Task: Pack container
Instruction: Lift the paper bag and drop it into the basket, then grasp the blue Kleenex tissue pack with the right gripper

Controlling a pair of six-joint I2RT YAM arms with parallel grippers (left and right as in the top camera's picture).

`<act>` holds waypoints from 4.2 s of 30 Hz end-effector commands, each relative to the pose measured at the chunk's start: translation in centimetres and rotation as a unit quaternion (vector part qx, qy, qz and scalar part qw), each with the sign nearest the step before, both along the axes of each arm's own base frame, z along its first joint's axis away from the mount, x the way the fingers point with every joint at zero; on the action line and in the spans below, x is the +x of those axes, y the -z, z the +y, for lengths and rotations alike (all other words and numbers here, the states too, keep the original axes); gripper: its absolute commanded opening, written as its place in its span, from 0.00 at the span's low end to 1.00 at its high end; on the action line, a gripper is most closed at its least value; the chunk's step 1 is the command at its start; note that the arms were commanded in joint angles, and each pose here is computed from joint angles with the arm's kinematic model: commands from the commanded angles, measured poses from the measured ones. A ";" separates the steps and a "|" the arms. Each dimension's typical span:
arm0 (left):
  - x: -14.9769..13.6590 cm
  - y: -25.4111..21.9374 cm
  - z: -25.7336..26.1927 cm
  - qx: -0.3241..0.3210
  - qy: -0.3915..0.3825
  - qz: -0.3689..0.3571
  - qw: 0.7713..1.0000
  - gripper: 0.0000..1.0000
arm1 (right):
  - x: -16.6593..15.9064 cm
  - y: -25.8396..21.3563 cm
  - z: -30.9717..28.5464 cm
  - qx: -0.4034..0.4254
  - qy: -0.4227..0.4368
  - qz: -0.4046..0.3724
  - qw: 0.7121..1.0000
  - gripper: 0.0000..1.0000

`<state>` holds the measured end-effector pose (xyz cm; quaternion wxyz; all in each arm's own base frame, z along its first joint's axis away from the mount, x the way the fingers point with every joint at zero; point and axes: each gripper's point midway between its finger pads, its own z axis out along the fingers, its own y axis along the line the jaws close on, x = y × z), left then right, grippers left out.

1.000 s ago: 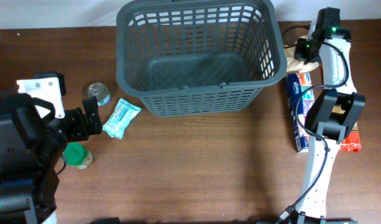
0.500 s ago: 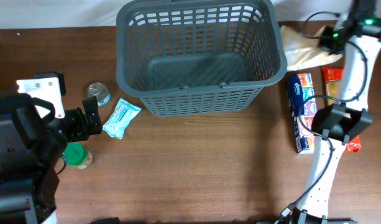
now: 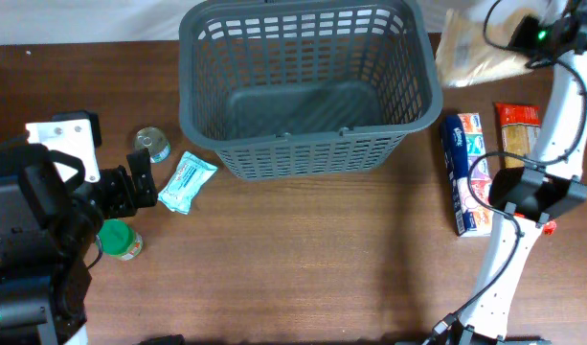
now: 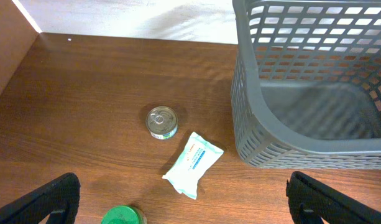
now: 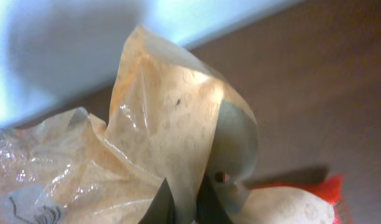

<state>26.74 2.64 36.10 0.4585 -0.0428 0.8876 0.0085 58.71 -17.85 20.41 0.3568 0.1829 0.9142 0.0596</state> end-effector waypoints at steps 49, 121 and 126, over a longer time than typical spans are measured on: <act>-0.1 -0.6 0.0 0.006 0.008 -0.007 1.000 0.99 | -9.0 -21.3 28.3 -0.229 -0.455 -0.201 0.837 0.99; 0.0 -0.5 0.0 0.006 0.008 -0.006 1.000 0.99 | -17.7 20.4 8.4 -0.090 -0.239 0.192 0.948 0.87; 0.0 -0.5 0.0 0.006 0.008 -0.006 1.000 0.99 | -17.6 20.4 8.1 -0.085 -0.220 0.195 0.952 0.71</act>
